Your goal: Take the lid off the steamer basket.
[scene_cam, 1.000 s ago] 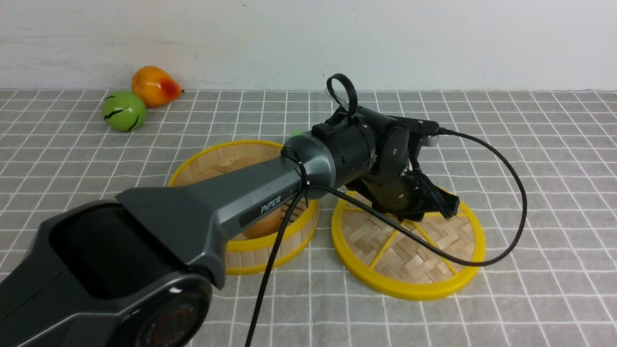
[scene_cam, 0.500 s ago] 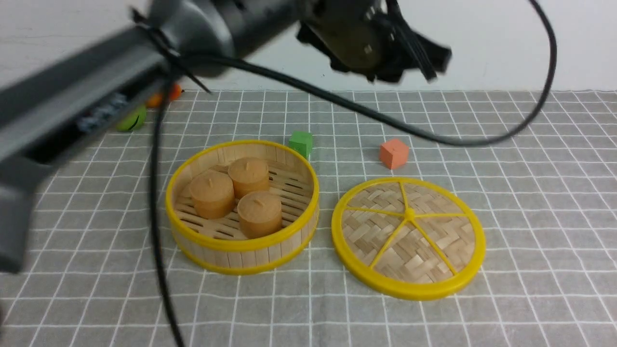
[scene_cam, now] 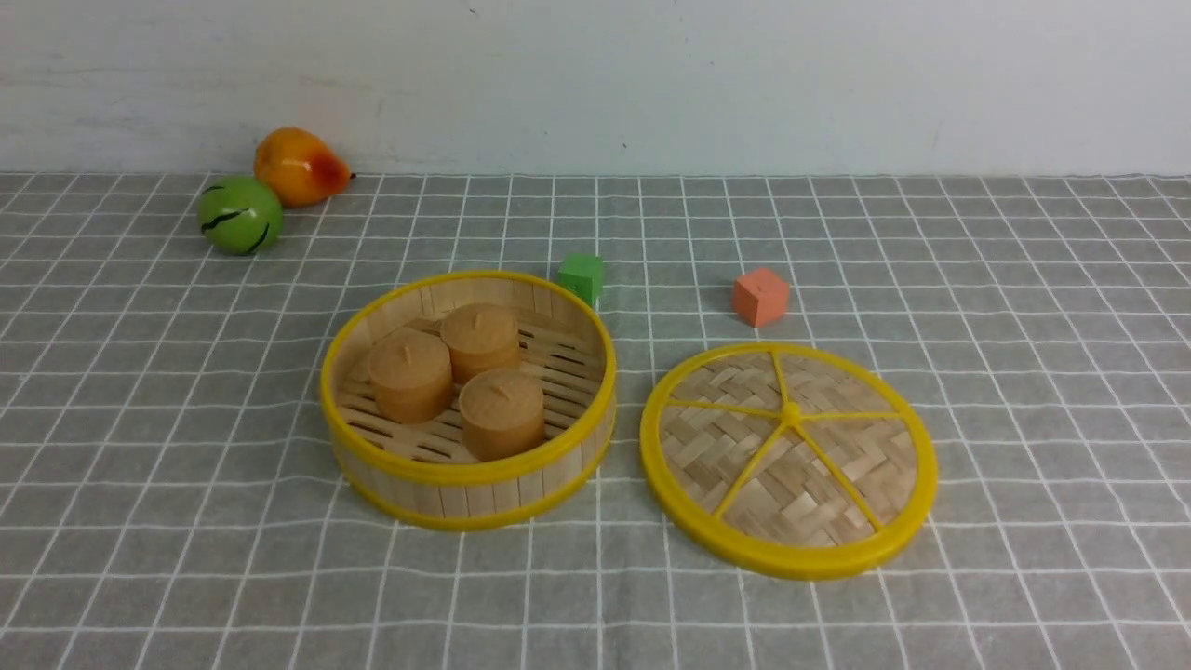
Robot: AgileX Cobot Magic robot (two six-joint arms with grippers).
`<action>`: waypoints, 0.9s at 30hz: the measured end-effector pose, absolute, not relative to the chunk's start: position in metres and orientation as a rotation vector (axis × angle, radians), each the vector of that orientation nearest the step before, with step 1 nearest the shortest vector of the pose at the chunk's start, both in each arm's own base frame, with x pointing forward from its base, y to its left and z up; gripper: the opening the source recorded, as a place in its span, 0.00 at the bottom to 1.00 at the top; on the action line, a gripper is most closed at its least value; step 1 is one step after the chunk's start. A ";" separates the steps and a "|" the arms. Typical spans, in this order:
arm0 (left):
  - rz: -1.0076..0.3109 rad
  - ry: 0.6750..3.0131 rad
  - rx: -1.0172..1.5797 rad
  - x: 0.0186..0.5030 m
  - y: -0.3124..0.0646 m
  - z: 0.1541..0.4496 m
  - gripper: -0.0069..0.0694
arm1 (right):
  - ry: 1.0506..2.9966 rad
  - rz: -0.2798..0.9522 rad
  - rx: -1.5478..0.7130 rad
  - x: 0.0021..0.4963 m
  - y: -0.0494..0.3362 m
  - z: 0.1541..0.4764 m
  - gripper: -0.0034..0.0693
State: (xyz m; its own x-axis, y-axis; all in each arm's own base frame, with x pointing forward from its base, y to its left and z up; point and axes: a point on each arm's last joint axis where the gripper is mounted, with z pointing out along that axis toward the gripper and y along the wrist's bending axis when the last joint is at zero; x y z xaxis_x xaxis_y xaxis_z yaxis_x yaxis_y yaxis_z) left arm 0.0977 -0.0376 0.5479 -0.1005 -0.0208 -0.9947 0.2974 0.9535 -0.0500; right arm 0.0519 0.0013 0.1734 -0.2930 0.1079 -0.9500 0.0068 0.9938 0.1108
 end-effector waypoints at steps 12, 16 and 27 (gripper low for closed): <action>-0.523 1.657 0.175 0.043 -0.004 0.318 0.07 | 1.866 0.099 0.083 0.052 0.001 0.173 0.38; -0.569 1.574 0.196 0.034 -0.001 0.287 0.07 | 1.866 0.099 0.083 0.052 0.001 0.173 0.38; -0.539 1.740 0.167 0.039 -0.003 0.253 0.07 | 1.866 0.099 0.083 0.052 0.001 0.173 0.38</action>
State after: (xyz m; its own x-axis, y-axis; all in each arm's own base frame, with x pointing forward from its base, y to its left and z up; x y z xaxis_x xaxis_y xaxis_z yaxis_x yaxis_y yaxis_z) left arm 0.0394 -0.0026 0.2531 -0.2455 -0.1761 -0.9533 0.3936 0.8805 -0.2640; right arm 0.0519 0.0013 0.1734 -0.2930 0.1079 -0.9500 0.0068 0.9938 0.1108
